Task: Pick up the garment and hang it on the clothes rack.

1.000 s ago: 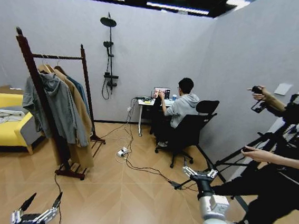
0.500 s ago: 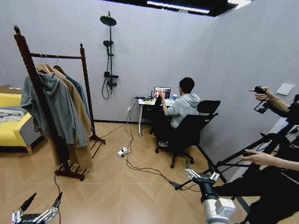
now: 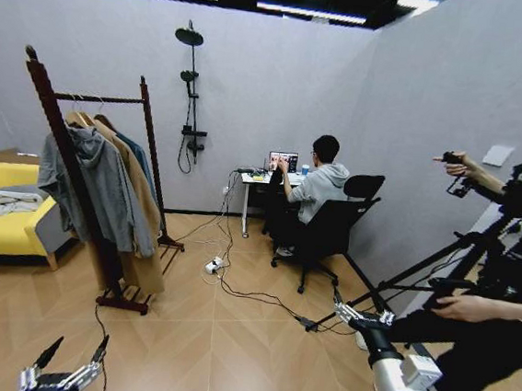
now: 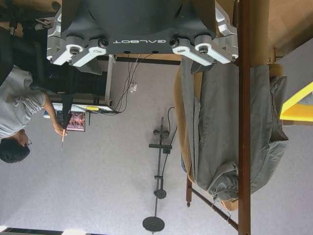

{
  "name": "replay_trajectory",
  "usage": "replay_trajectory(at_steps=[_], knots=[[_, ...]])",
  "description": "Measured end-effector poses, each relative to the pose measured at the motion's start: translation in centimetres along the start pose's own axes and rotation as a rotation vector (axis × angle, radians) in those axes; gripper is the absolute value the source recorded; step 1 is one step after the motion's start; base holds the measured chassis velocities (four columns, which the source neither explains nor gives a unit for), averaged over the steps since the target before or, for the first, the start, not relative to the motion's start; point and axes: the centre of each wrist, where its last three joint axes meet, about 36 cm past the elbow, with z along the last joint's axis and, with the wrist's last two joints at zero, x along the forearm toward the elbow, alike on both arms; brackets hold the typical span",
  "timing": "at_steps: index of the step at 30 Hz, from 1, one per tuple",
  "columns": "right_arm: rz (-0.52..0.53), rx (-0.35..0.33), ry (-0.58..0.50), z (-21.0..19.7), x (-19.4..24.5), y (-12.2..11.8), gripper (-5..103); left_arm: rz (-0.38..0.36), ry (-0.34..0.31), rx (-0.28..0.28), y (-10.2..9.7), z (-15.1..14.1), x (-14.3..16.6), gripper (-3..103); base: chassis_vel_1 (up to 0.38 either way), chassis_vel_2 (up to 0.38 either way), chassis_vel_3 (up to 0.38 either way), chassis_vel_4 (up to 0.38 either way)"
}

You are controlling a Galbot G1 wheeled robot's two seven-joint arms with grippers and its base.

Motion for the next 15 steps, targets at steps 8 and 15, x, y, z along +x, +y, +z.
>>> replay_trajectory(at_steps=[8, 15], knots=[[0.000, 0.002, 0.000, 0.01, -0.01, 0.02, 100, 0.000, 0.000, 0.000, 0.00, 0.00, 0.00, 100, 0.000, 0.000, 0.000, 0.000], [0.000, 0.003, 0.000, 0.03, -0.02, 0.03, 100, 0.000, 0.000, 0.000, 0.00, 0.00, 0.00, 100, 0.000, 0.000, 0.000, 0.000]])
